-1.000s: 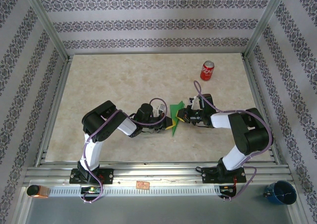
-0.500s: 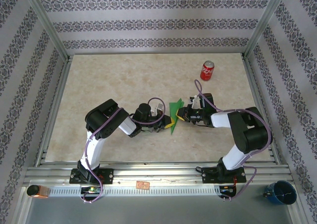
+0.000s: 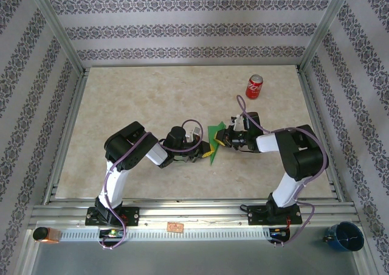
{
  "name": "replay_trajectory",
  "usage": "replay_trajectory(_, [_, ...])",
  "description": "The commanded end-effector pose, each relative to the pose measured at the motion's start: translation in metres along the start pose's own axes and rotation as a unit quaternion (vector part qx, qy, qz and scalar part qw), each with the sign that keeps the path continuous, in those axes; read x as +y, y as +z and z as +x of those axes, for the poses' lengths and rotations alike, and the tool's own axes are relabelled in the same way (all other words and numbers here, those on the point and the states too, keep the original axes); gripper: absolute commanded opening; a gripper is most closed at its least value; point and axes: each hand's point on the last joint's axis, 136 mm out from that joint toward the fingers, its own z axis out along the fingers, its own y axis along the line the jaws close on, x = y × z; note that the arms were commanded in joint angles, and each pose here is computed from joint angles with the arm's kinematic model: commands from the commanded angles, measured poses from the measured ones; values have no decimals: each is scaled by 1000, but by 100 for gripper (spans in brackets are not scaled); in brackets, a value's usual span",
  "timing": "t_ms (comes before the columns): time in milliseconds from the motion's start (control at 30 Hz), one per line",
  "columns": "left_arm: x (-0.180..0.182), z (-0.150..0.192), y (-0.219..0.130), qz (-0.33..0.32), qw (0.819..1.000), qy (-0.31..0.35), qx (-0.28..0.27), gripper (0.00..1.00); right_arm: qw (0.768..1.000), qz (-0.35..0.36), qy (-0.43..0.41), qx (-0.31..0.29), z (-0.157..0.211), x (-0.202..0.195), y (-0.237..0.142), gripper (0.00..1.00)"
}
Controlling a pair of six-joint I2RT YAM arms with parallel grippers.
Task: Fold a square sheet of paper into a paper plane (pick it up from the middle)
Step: Fold the wing for the fifth time at the center of the table.
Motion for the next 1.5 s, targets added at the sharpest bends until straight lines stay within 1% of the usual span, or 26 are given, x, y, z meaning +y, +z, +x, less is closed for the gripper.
replay_trajectory(0, [5,-1,-2,-14,1000,-8,4,0,1000,-10,-8,-5,-11,4,2,13])
replay_trajectory(367, [14,-1,-2,-35,999,-18,3,0,1000,-1,-6,-6,-16,-5,6,13])
replay_trajectory(600, [20,0,-4,-46,999,-22,1,0,1000,12,0,5,-12,-14,10,13])
replay_trajectory(800, [24,-2,-10,-54,998,-25,-16,0,1000,-2,-9,-8,-17,1,-2,18])
replay_trajectory(967, [27,-1,-15,-63,997,-25,-28,0,1000,-4,-15,-23,-23,6,-16,19])
replay_trajectory(1267, [31,-3,-19,-64,996,-34,-43,0,1000,-15,-19,2,-17,9,-5,14])
replay_trajectory(1467, [34,-1,-20,-67,996,-38,-40,0,999,-25,-25,20,-17,15,6,12])
